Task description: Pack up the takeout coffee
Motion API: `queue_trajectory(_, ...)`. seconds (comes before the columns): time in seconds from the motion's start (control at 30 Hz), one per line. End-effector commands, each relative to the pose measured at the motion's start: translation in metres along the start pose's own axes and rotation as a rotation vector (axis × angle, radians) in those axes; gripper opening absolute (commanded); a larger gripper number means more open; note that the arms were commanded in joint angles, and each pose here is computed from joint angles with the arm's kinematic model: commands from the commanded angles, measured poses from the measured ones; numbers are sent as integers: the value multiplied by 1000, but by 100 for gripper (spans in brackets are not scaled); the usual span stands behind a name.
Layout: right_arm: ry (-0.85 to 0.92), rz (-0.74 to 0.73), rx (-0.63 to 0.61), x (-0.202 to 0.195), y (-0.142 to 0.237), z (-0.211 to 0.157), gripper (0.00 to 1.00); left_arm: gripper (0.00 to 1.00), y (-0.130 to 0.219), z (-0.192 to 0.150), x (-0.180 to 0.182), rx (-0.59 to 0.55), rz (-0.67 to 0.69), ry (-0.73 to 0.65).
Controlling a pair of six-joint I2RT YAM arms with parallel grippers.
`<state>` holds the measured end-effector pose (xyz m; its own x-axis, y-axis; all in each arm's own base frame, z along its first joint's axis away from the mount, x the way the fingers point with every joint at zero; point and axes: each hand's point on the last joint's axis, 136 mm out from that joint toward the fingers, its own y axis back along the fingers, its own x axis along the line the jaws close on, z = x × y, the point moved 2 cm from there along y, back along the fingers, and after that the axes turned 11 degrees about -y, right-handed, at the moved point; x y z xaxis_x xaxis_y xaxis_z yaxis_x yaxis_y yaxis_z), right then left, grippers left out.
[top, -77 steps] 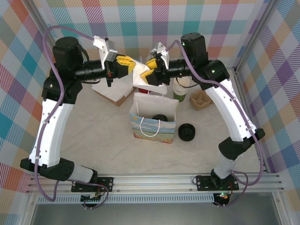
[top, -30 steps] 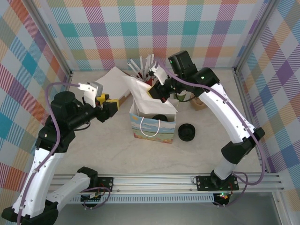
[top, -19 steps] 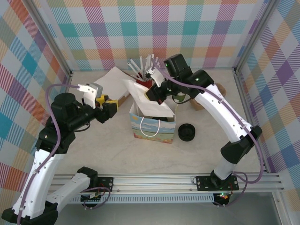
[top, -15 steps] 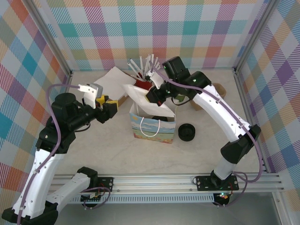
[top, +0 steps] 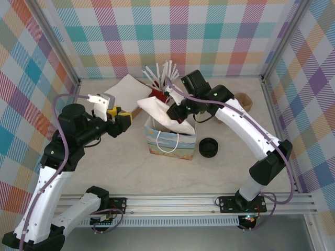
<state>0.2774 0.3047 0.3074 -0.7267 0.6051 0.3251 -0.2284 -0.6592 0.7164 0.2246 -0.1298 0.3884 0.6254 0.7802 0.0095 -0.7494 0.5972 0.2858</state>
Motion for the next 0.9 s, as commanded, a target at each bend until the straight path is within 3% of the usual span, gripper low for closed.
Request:
queue_trajectory(0.0, 22, -15, -27, 5, 17, -4, 0, 58, 0, 4, 0, -23, 7, -5)
queue_trajectory(0.4, 6, -98, -5, -7, 21, -24, 0, 59, -2, 5, 3, -18, 24, -1)
queue_trajectory(0.87, 11, -134, 142, -18, -13, -44, 1, 59, -2, 6, 3, -15, 23, -3)
